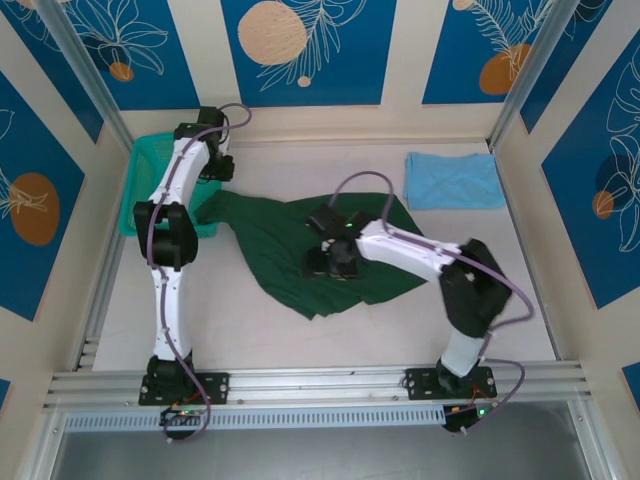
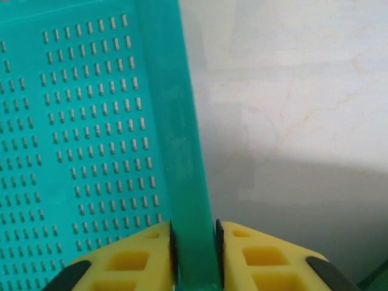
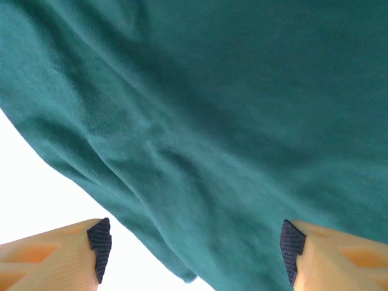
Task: Fold and stack the t-shirts
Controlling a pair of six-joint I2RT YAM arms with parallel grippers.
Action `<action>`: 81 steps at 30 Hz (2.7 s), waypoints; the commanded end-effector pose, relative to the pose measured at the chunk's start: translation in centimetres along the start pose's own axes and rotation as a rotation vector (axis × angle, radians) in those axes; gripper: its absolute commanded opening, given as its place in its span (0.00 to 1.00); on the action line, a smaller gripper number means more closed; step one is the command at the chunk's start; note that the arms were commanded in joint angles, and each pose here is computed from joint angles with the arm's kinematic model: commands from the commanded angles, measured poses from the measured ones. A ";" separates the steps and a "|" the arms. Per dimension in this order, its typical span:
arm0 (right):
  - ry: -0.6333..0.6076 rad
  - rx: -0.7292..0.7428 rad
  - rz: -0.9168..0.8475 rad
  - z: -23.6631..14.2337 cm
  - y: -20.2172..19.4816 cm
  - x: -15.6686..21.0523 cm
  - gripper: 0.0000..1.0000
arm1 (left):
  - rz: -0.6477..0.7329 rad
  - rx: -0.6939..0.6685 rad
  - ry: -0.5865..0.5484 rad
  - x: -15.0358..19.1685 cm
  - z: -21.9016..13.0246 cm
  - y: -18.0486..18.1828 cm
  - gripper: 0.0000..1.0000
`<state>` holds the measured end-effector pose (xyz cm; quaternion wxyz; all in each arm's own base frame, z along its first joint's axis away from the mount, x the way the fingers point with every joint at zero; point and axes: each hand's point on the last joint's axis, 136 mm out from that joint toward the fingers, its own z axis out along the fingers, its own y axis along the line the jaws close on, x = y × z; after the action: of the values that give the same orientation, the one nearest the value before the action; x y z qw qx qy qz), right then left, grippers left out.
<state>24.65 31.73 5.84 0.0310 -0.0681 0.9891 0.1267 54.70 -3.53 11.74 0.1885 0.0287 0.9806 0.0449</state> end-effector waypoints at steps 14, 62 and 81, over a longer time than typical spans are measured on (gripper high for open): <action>0.197 0.183 0.004 2.0 -6.5 6.6 0.09 | -0.008 -0.074 -0.054 -1.8 -0.1 4.4 0.11; -0.076 -0.249 0.491 -9.3 -13.3 1.7 0.58 | -0.091 0.598 0.033 11.3 -16.4 -21.3 0.91; -0.436 0.033 1.093 -10.3 -36.8 -1.3 0.57 | 0.222 0.888 0.595 34.3 -14.2 -28.7 0.78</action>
<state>27.89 -4.50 6.95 0.1284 0.4928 0.8511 0.1279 17.08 -28.91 9.59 -0.1193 0.1877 0.9228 -0.3147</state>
